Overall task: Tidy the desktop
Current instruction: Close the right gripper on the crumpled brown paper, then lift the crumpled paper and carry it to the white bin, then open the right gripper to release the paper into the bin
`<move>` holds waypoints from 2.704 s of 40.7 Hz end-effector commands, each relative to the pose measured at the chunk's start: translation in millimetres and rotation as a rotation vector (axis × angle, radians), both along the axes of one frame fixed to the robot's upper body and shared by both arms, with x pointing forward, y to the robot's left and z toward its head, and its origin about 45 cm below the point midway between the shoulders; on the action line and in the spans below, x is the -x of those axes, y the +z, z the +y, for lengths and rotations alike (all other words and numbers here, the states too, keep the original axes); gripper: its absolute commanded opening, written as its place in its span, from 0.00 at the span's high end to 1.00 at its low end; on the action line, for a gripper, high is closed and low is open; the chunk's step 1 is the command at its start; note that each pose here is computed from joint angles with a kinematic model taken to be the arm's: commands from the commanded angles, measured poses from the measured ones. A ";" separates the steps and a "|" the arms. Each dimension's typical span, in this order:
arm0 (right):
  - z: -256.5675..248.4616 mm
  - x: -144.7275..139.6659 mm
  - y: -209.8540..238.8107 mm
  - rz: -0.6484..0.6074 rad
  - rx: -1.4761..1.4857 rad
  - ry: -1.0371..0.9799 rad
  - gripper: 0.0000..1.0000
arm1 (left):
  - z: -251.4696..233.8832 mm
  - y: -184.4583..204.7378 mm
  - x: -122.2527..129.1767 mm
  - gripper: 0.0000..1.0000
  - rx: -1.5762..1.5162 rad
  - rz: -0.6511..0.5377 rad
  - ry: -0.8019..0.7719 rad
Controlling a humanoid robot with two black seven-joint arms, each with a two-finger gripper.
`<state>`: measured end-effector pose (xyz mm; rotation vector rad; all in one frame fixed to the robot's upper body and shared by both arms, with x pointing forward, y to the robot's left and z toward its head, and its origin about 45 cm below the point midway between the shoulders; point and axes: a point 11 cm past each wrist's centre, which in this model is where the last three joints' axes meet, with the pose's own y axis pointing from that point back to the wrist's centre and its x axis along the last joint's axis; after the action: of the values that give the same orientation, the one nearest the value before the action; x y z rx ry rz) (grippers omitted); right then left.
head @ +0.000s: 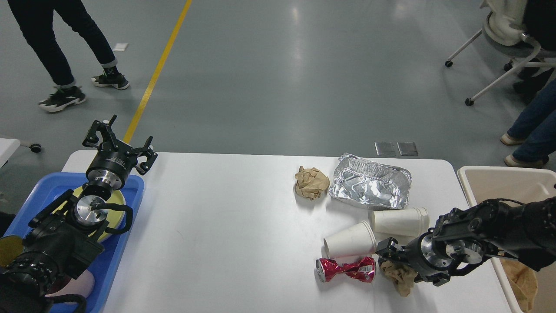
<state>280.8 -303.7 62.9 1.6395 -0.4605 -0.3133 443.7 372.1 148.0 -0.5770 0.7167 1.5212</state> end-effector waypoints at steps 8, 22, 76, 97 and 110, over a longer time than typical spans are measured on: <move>-2.0 1.6 -4.1 -0.043 -0.008 -0.003 0.98 | 0.0 0.0 0.0 0.02 0.000 0.000 0.000; -16.2 -15.2 8.5 -0.125 0.038 -0.033 1.00 | 0.0 0.0 0.0 0.02 0.000 0.000 0.000; 87.7 -93.8 242.9 -0.064 0.080 0.667 1.00 | 0.0 0.0 0.0 0.02 0.000 0.000 0.000; -160.0 -142.7 116.0 -0.294 0.493 0.127 1.00 | 0.0 0.0 0.0 0.02 0.000 0.000 0.000; -246.3 -85.4 67.4 -0.494 0.738 -0.194 1.00 | 0.0 0.0 0.0 0.02 0.000 0.000 0.000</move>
<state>383.3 -536.7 141.4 1.0086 -0.9067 0.1269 443.8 372.0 148.1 -0.5768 0.7167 1.5211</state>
